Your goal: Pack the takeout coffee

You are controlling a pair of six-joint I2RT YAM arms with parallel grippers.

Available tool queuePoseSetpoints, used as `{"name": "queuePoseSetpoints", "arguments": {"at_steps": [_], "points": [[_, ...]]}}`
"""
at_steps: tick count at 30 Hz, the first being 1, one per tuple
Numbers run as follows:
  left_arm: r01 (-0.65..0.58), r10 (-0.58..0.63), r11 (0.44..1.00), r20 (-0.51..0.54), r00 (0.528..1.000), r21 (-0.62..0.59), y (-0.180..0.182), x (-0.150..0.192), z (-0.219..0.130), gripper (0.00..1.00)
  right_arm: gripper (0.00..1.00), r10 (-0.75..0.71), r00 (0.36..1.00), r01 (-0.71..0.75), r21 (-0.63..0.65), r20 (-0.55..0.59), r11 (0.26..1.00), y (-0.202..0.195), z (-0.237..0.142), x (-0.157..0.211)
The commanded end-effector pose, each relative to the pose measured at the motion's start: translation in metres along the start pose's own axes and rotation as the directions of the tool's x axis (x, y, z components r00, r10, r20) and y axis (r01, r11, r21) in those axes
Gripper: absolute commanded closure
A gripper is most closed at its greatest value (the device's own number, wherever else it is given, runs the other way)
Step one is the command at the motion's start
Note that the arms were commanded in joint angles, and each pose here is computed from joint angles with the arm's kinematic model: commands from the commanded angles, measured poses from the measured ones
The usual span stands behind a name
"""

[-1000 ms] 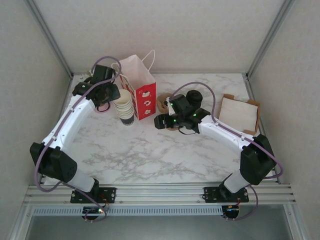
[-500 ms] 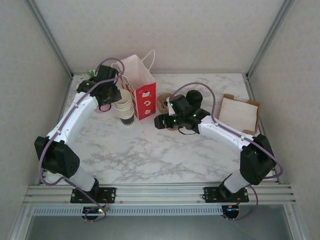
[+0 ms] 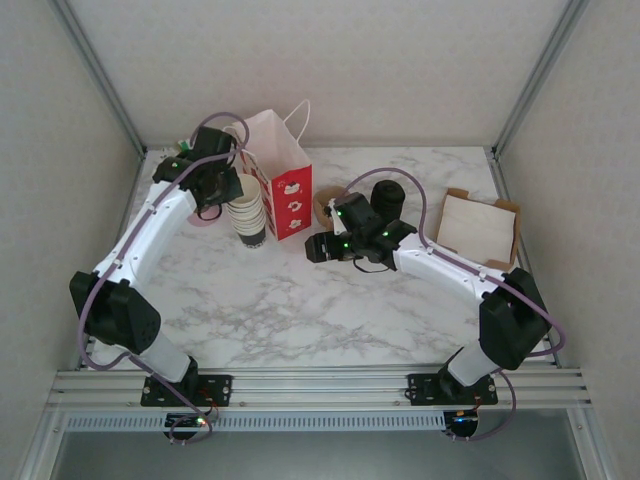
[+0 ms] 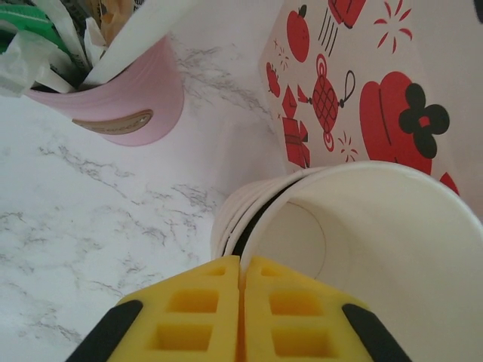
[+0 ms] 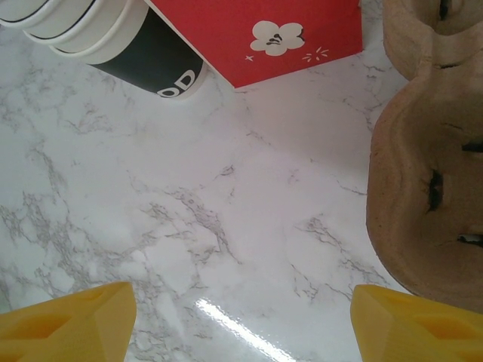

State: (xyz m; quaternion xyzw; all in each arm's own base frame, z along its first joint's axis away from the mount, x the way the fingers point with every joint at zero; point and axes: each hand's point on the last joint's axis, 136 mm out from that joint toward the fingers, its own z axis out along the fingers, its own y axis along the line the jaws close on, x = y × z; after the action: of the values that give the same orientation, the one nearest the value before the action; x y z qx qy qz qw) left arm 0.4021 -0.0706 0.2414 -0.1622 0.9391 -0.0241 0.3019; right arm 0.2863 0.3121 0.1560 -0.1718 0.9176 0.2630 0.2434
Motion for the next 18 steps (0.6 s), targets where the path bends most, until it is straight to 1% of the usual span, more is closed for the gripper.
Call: {"name": "queuePoseSetpoints", "arguments": {"at_steps": [1,4,10,18], "points": [[-0.019,0.020,0.999,0.020,1.000,-0.025,0.001,-0.007,-0.009,0.94,0.24,0.001,1.000,-0.002,-0.027,-0.010,1.000,0.007,0.004,0.002],[-0.017,0.018,1.000,0.025,1.000,-0.023,0.001,-0.009,-0.011,0.98,0.24,0.001,1.000,-0.001,-0.026,-0.012,1.000,0.007,0.005,0.002],[-0.014,0.015,1.000,0.041,0.999,-0.023,0.002,-0.013,-0.020,1.00,0.24,0.002,1.000,-0.002,-0.026,-0.015,1.000,0.007,0.005,0.002],[-0.019,0.015,0.999,0.127,0.992,0.027,-0.005,-0.042,-0.064,1.00,0.24,-0.002,1.000,0.002,-0.021,-0.008,1.000,0.008,0.000,0.001]]}}
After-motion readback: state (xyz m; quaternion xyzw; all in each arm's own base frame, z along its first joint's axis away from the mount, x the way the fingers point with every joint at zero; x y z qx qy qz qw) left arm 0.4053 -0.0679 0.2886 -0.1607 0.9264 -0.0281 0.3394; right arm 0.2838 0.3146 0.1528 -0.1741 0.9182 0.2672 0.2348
